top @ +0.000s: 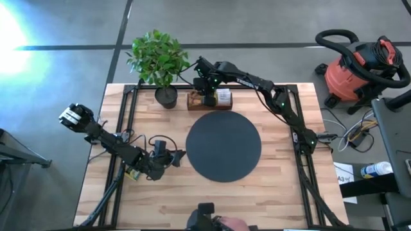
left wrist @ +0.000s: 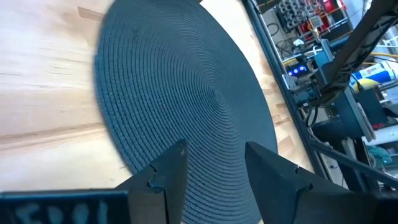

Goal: Pick & Place Tea
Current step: Put the top orange tea bag into the left slot of the wooden organizer

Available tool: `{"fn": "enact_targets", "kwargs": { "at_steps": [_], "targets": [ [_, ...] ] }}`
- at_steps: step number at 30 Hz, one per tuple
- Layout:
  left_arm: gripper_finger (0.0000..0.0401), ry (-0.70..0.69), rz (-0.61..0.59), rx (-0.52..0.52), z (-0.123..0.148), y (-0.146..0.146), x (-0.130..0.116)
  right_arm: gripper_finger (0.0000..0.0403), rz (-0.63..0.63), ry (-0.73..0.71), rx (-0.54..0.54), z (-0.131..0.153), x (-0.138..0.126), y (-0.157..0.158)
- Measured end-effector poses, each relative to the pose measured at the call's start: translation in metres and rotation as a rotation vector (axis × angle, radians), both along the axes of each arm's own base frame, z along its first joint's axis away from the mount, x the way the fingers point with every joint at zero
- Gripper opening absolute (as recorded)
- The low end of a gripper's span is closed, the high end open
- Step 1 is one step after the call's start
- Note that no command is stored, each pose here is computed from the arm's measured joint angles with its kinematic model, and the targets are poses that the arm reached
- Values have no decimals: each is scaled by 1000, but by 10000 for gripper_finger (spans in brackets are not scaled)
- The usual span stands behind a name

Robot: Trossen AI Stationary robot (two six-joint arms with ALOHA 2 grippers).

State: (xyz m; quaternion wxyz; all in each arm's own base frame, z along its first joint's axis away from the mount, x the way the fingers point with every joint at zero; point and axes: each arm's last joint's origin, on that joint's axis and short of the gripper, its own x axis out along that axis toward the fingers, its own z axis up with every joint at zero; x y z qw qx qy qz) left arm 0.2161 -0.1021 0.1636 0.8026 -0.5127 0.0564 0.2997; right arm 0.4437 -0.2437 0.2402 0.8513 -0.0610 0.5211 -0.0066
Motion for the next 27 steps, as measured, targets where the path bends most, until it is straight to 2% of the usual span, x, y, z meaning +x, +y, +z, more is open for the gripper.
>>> {"fn": "enact_targets", "kwargs": {
  "at_steps": [12,22,27],
  "targets": [
    [137,4,6,5,-2,2,-1,8,11,-8,24,-1,1,2],
    [137,6,5,5,-2,2,-1,9,-39,-21,58,-5,3,3],
    [137,7,5,6,-2,2,-1,28,-35,-8,64,-10,3,5]
  ]
}}
